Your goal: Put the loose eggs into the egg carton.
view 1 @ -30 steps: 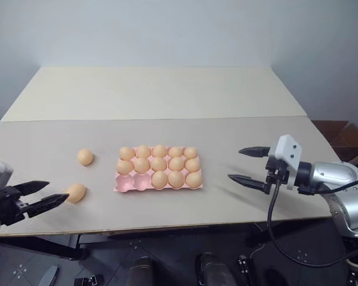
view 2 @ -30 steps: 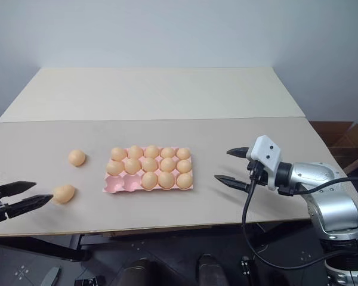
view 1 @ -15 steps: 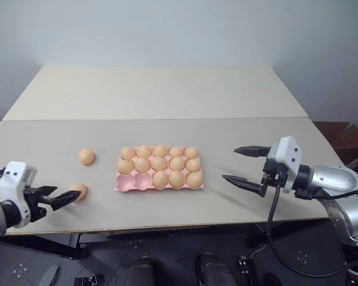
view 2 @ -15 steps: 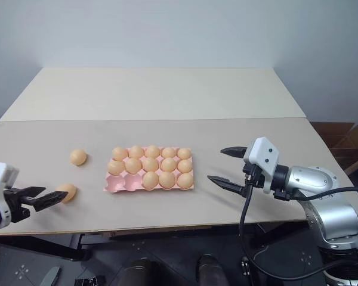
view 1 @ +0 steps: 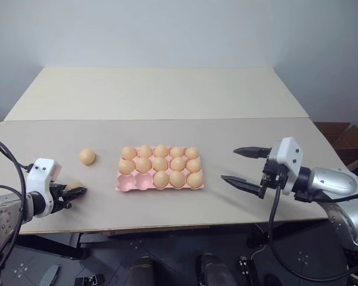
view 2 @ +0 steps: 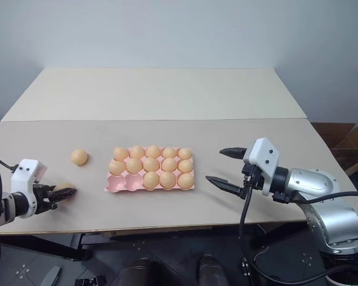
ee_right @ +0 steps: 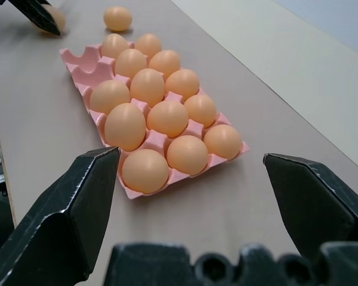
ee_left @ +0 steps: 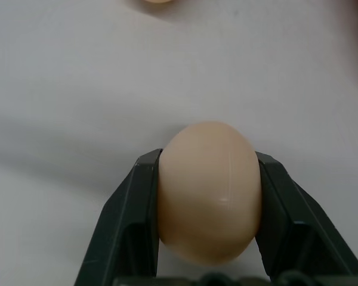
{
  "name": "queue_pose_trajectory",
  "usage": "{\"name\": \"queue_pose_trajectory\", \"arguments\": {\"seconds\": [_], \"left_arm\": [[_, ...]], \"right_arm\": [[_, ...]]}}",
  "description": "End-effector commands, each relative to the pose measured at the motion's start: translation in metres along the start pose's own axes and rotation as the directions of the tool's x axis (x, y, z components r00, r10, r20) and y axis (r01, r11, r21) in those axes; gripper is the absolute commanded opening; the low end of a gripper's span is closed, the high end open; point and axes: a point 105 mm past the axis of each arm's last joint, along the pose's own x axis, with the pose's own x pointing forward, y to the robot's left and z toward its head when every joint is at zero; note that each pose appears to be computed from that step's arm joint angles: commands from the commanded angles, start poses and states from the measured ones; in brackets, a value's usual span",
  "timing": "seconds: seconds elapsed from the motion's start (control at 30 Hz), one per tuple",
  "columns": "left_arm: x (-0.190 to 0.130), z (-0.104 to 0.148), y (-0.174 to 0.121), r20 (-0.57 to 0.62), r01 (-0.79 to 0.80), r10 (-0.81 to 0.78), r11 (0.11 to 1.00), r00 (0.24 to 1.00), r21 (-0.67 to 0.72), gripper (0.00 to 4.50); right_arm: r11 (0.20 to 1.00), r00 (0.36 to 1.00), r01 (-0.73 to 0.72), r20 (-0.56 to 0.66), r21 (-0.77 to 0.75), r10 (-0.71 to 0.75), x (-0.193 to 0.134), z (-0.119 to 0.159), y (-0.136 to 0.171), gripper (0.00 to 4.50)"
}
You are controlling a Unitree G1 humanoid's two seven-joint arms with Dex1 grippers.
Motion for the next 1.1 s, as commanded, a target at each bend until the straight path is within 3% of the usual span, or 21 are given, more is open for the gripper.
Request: {"name": "queue_pose_trajectory", "arguments": {"seconds": [0.03,0.23,0.37,0.57,0.7,0.83,0.97,1.1], "left_arm": [[-0.011,0.018,-0.008,0.084,0.063,-0.077,0.985,0.993,0.159,1.74],[-0.037,0.049,-0.036,0.214,0.236,-0.355,0.869,0.91,0.435,1.74],[-0.031,0.06,-0.07,0.185,0.395,-0.557,0.75,0.809,0.53,1.74],[-0.002,0.078,-0.107,0.134,0.497,-0.687,0.633,0.715,0.593,1.74],[0.02,0.072,-0.128,0.046,0.563,-0.729,0.566,0.683,0.602,1.74],[0.032,0.07,-0.136,0.018,0.576,-0.725,0.562,0.688,0.594,1.74],[0.035,0.067,-0.135,0.0,0.562,-0.702,0.571,0.712,0.598,3.05],[0.026,0.08,-0.135,0.059,0.551,-0.719,0.58,0.693,0.6,4.42]], "right_arm": [[0.998,0.999,0.033,0.031,-0.044,-0.032,-0.007,0.014,-0.004,4.5],[0.998,0.998,0.045,0.039,-0.045,-0.043,-0.005,0.015,-0.003,4.5],[0.997,0.997,0.06,0.041,-0.05,-0.058,-0.003,0.015,-0.003,4.5],[0.996,0.996,0.075,0.047,-0.057,-0.072,0.0,0.017,-0.004,4.5],[0.994,0.995,0.088,0.051,-0.067,-0.084,0.0,0.019,-0.006,4.5],[0.993,0.994,0.099,0.055,-0.071,-0.095,0.001,0.022,-0.006,4.5],[0.992,0.993,0.106,0.058,-0.072,-0.102,0.0,0.023,-0.006,4.5],[0.992,0.993,0.106,0.061,-0.069,-0.102,-0.001,0.024,-0.005,4.5]]}}
